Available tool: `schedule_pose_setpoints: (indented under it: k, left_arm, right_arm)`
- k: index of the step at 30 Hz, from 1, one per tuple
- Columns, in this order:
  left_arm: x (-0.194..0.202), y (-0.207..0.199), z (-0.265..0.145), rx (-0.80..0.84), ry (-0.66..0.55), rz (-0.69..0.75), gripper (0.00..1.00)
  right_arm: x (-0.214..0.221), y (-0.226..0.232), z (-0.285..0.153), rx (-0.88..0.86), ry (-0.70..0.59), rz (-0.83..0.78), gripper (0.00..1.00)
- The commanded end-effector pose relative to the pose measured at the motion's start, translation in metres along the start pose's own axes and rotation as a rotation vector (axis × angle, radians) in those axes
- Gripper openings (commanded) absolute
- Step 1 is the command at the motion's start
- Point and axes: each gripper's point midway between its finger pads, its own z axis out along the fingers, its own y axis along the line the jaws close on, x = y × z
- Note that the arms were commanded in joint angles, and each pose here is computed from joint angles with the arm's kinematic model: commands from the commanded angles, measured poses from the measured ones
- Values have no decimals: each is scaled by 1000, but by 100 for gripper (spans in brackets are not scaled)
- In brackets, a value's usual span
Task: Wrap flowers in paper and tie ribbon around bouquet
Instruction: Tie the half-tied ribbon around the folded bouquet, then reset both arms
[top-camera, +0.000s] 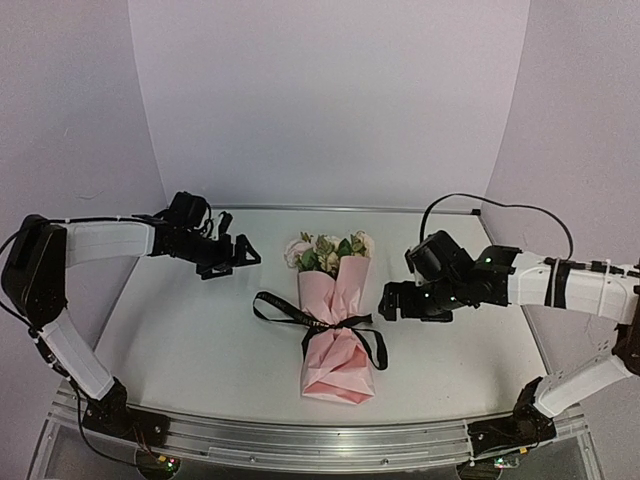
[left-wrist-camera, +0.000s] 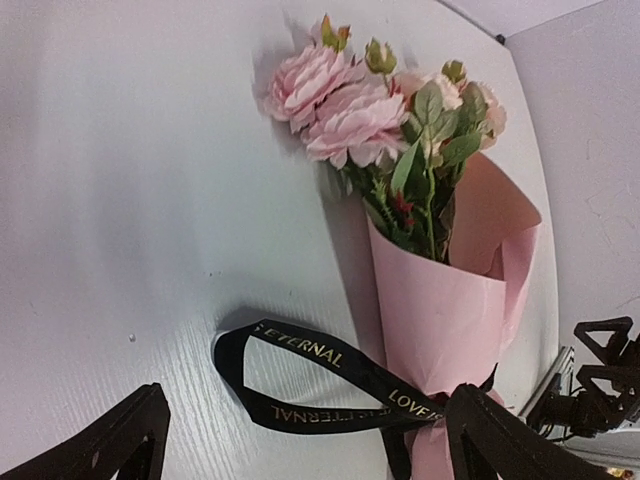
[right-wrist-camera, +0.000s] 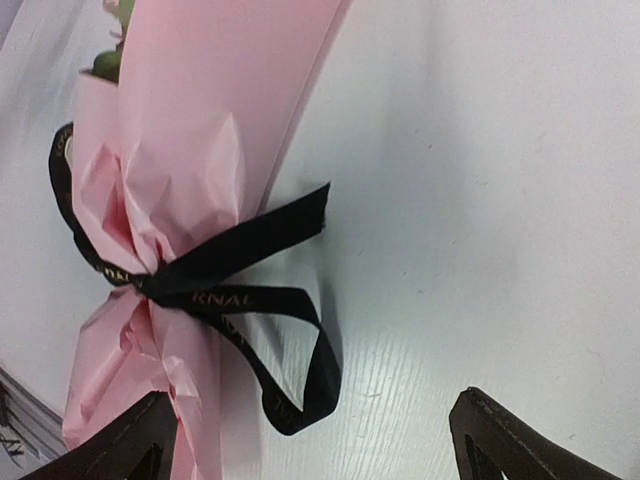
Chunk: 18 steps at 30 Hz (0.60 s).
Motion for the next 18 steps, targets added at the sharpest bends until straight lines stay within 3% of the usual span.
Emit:
schedule_pose_setpoints:
  k: [1,8,18]
  left_arm:
    - [-50,-27,-50,-6,-248,74,100]
    - [-70,-28,-85,-67,-404,52,100]
    - [-73,-24,-99,-109,-447,52,100]
  right_arm:
    - [-55,-6,-36,36,-224,57,98]
    - [-80,-23,-65,108,-381,73,98]
    - [-83,-26,-72,111,-406,64,98]
